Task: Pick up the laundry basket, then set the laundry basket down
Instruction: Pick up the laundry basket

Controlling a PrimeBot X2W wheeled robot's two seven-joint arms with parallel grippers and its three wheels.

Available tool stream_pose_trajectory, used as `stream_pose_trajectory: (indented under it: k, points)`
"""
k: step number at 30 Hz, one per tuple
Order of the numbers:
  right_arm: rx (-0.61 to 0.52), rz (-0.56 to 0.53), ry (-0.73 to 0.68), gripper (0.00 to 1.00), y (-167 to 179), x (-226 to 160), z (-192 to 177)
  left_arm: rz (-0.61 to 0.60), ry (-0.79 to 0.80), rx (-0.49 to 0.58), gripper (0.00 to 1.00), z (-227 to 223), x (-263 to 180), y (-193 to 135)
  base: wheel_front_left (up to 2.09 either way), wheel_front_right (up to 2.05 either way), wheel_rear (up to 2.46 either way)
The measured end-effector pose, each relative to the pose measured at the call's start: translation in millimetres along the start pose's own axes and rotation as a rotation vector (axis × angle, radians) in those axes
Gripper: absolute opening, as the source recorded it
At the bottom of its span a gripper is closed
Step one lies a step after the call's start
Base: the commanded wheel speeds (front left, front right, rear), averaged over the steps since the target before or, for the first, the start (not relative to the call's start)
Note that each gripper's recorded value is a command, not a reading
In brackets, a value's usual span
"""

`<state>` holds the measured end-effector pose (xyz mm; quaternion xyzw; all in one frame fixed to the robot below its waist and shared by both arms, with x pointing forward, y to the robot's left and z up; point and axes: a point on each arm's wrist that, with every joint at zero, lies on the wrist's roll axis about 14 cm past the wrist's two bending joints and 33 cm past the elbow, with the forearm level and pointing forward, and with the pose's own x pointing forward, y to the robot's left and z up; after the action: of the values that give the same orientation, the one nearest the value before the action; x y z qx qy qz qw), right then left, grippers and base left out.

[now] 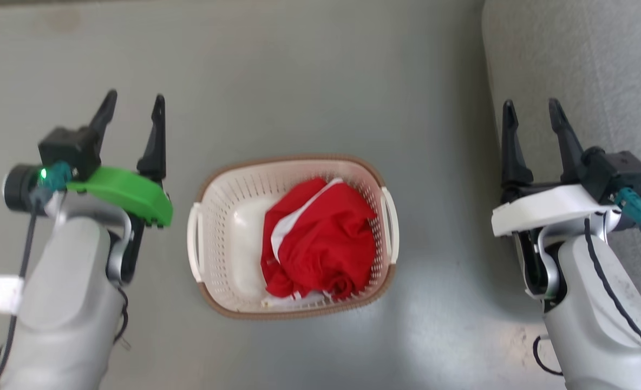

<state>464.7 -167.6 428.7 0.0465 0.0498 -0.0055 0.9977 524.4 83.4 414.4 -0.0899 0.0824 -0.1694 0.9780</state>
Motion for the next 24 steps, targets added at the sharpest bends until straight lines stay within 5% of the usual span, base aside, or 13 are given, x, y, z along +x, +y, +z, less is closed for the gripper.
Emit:
stream_pose_trajectory:
  k: [10, 24]
  points:
    - [-0.002, 0.018, -0.051, 1.00, 4.6, -31.9, 27.1, 0.035, -0.119, 0.024, 1.00, 46.2, -47.7, -10.1, 0.00, 0.00, 0.00]
    - [0.002, 0.000, -0.069, 1.00, -0.5, -90.4, 36.5, 0.072, -0.120, 0.014, 1.00, 40.8, -121.6, -32.3, 0.00, 0.00, 0.00]
